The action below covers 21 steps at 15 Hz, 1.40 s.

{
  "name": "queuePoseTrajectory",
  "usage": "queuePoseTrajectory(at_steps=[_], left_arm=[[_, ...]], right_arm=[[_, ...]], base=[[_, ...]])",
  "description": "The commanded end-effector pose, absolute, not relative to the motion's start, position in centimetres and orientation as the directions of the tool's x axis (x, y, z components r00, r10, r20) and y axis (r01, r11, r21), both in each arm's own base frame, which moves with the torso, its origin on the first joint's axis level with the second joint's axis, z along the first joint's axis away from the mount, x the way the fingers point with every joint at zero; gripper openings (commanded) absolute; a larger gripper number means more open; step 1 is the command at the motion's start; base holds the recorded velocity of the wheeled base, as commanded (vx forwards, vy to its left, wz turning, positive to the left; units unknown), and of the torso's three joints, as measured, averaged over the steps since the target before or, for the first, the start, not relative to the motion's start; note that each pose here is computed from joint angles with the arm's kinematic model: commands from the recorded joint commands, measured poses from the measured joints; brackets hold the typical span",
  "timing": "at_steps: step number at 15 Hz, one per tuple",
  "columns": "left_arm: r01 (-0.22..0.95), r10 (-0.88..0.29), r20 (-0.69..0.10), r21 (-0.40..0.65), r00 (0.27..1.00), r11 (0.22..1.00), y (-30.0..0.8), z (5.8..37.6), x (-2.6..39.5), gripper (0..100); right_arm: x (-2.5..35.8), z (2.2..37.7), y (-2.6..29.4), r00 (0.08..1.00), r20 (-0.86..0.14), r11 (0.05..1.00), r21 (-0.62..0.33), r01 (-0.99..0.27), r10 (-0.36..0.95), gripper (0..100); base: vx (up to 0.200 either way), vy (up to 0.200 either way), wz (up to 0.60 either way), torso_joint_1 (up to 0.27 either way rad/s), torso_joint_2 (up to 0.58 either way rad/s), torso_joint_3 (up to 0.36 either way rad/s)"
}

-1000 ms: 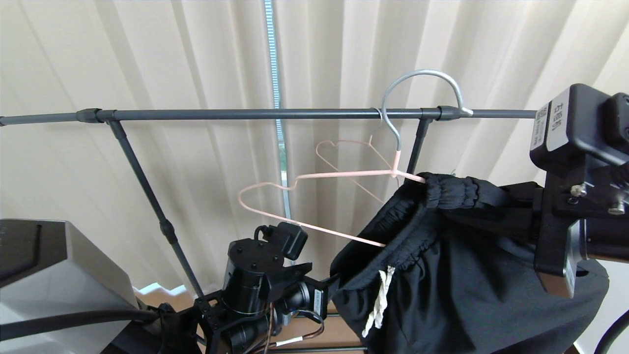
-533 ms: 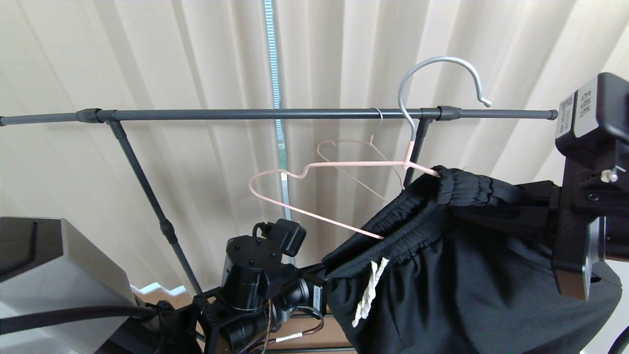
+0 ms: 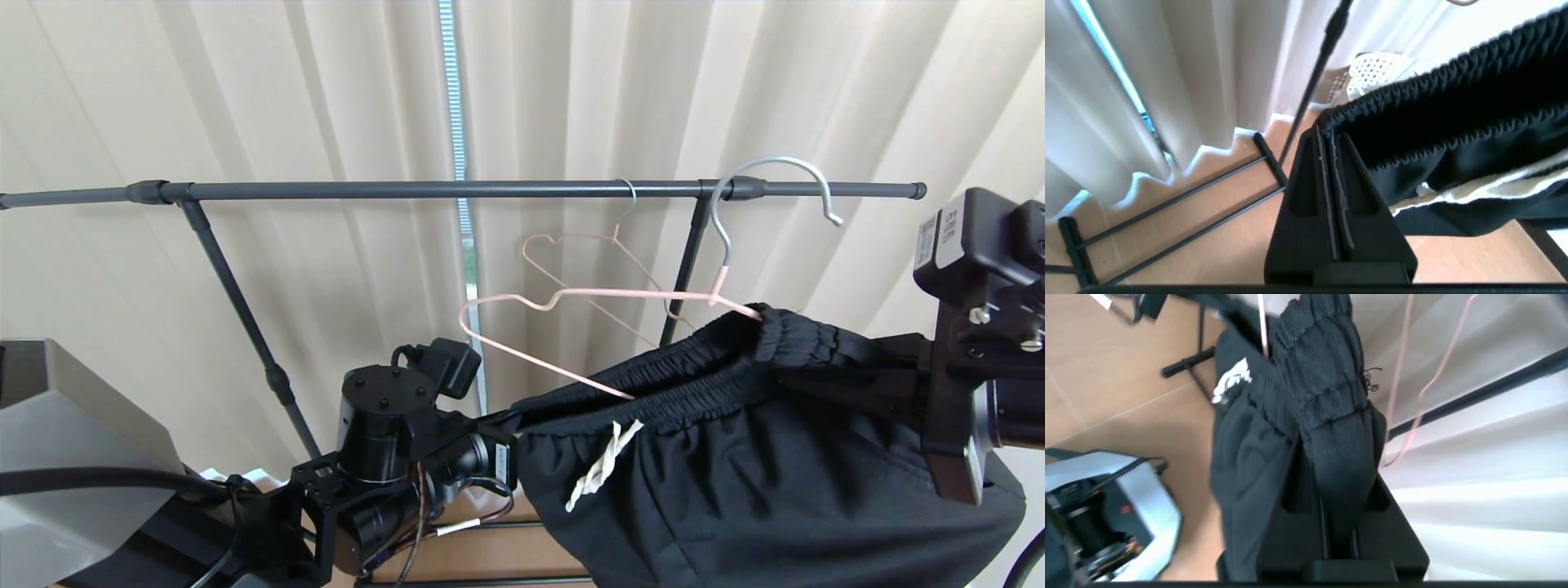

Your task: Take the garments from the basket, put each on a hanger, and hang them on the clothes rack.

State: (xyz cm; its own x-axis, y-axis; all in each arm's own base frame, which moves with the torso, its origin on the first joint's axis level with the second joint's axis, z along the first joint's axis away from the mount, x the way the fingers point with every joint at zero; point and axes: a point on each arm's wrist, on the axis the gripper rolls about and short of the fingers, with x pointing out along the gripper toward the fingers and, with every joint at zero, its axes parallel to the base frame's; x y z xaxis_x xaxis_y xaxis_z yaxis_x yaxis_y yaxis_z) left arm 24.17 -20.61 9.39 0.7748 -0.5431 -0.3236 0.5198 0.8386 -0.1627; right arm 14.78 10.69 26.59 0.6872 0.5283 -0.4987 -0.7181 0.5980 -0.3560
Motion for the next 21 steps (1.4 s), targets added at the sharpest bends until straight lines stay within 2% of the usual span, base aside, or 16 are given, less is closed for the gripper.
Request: queuePoseTrajectory(at_steps=[1,5,7,13,21], left_arm=[[0.506,-0.53,-0.315,-0.161,0.787,0.847,-20.1,9.6,24.6,0],[0.503,-0.512,-0.312,-0.113,0.8,0.857,-19.4,9.8,24.9,0],[0.496,-0.503,-0.314,-0.108,0.806,0.862,-19.2,9.7,25.2,0],[0.451,-0.458,-0.296,-0.096,0.838,0.887,-17.9,10.1,26.6,0],[0.397,-0.408,-0.261,-0.097,0.875,0.913,-16.4,10.9,28.2,0]], right_arm=[[14.6,25.6,9.9,0.68,-0.514,0.618,-0.32,-0.718,0.523,0],[15.4,21.1,8.5,0.676,-0.482,0.647,-0.258,-0.717,0.557,0],[16.5,20.6,8.3,0.694,-0.469,0.668,-0.257,-0.699,0.546,0],[16.5,20.3,8.3,0.687,-0.485,0.665,-0.253,-0.702,0.541,0],[16.1,18.9,8.5,0.653,-0.529,0.602,-0.298,-0.741,0.542,0]], base=[[0.0,0.0,0.0,0.0,0.0,0.0],[0.0,0.0,0.0,0.0,0.0,0.0],[0.0,0.0,0.0,0.0,0.0,0.0],[0.0,0.0,0.0,0.0,0.0,0.0],[0.0,0.0,0.0,0.0,0.0,0.0]])
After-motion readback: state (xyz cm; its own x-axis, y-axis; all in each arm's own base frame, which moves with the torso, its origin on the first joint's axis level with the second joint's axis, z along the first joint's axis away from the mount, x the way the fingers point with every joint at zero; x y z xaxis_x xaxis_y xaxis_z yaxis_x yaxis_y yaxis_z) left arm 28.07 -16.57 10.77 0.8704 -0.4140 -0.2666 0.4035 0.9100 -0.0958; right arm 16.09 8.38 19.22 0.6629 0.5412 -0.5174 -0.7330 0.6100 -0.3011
